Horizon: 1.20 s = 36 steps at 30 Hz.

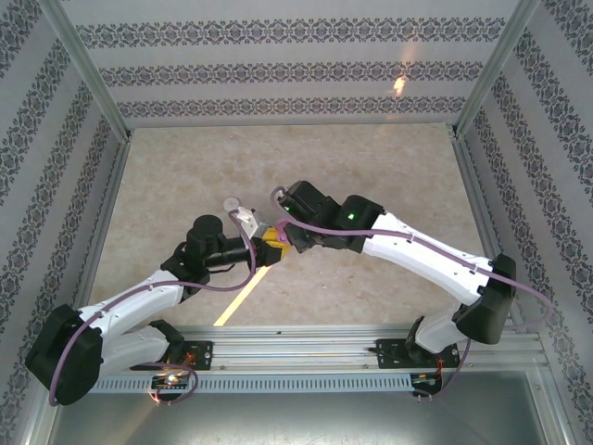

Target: Insert the wireless bluetooth earbuds into the charging case

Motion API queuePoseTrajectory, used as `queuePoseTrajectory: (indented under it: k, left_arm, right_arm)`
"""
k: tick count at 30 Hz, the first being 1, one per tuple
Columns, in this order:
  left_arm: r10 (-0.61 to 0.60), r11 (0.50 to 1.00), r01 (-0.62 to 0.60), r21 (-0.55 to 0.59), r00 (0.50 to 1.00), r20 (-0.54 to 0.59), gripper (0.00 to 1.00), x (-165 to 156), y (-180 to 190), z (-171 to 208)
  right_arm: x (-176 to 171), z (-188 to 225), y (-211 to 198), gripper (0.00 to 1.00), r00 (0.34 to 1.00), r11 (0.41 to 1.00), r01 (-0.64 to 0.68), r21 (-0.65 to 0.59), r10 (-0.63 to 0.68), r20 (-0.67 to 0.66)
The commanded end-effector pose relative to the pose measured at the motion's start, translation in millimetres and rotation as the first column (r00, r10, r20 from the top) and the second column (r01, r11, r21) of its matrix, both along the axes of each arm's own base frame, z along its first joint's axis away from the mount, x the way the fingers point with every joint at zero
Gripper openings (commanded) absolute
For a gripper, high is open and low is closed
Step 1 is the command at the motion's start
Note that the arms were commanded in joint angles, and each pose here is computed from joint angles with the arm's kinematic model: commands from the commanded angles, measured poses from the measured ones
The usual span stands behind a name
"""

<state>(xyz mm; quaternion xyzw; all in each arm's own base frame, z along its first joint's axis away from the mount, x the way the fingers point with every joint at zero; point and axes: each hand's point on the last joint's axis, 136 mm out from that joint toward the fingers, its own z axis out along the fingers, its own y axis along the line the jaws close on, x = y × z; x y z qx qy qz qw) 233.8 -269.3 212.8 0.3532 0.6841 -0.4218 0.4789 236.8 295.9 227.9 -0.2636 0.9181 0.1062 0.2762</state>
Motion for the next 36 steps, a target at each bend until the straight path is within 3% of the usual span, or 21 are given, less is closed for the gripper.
queuePoseTrajectory:
  k: [1,13,26,32,36]
  left_arm:
    - [-0.025,0.998,0.028,-0.050,0.998,0.065,0.04,-5,-5,20]
    - [-0.016,0.999,0.019,-0.039,0.997,0.072,0.04,-4,-4,19]
    - [-0.026,0.999,0.029,-0.038,0.997,0.074,0.04,-4,-6,21]
    - [-0.038,0.998,0.043,-0.050,0.996,0.086,0.04,-2,-9,29]
    - [-0.044,0.997,0.050,-0.062,0.995,0.089,0.04,0,-12,34]
  right_arm:
    - [-7,-3,5,0.20,0.999,0.999,-0.038,-0.016,0.037,-0.030]
    - [-13,-1,3,0.32,0.998,0.999,-0.039,-0.016,0.038,-0.049]
    - [-16,37,1,0.45,1.000,0.992,-0.021,0.124,0.023,-0.009]
    - [-11,66,-18,0.53,0.999,0.960,0.048,0.276,-0.052,0.005]
    - [1,71,-34,0.59,0.990,0.887,0.145,0.439,-0.129,-0.064]
